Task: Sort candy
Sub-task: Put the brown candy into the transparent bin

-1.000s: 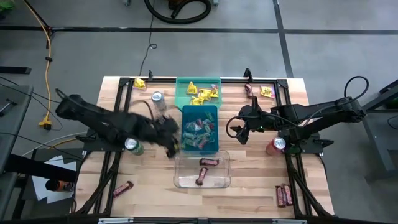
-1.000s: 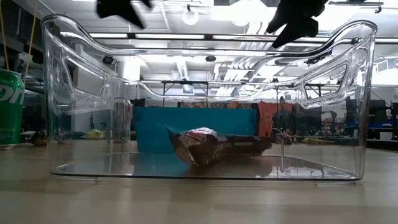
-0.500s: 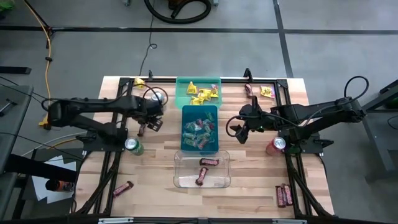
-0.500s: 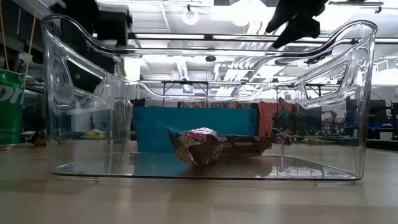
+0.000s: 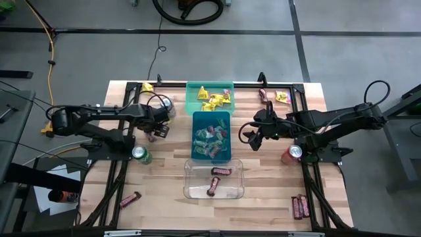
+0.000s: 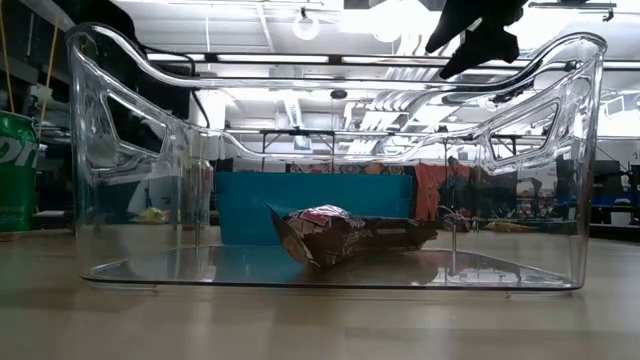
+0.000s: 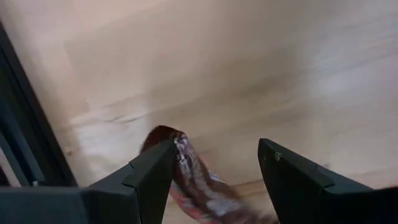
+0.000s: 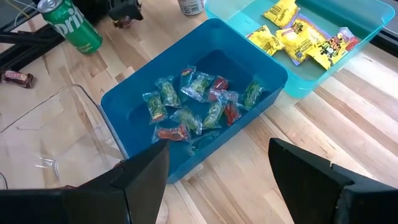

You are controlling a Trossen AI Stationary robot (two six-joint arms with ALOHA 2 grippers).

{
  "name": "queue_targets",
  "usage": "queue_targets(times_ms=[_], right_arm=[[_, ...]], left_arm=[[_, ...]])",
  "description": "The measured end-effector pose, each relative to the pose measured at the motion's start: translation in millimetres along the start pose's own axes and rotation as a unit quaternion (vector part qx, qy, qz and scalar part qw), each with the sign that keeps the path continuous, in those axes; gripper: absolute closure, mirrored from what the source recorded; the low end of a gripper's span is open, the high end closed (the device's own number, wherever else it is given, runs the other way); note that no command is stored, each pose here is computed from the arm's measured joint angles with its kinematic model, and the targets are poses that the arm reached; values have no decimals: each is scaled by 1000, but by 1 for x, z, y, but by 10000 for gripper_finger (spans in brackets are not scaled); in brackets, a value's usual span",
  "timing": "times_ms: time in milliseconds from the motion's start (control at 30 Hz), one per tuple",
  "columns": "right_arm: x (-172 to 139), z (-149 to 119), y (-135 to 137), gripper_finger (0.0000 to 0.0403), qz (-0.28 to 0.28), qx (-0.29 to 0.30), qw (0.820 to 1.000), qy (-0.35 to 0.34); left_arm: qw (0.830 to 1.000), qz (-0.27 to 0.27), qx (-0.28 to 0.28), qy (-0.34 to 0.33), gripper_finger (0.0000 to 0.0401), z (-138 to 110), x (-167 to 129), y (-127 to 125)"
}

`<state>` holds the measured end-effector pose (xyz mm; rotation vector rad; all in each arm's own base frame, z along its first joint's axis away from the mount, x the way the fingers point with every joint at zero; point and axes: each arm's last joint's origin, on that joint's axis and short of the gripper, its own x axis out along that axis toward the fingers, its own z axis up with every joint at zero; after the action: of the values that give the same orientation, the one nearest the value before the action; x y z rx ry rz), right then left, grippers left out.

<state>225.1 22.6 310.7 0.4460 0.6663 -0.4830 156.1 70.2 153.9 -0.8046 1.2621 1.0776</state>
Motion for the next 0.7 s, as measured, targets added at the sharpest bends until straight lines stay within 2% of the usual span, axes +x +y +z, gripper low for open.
queue_targets(times_ms=[267, 367, 567, 700], right_arm=[[0, 0, 0, 133, 0, 4, 1000, 0], [0, 0, 0, 133, 0, 4, 1000, 0], [0, 0, 0, 133, -2, 0, 1000, -2], [0, 0, 0, 133, -3, 0, 1000, -2]], left_arm=[[999, 16, -16, 27, 184, -6, 12, 2], [1000, 11, -2, 25, 198, -6, 10, 0], [999, -4, 52, 14, 282, -3, 1, -7], [992, -49, 115, -12, 334, 8, -22, -16]])
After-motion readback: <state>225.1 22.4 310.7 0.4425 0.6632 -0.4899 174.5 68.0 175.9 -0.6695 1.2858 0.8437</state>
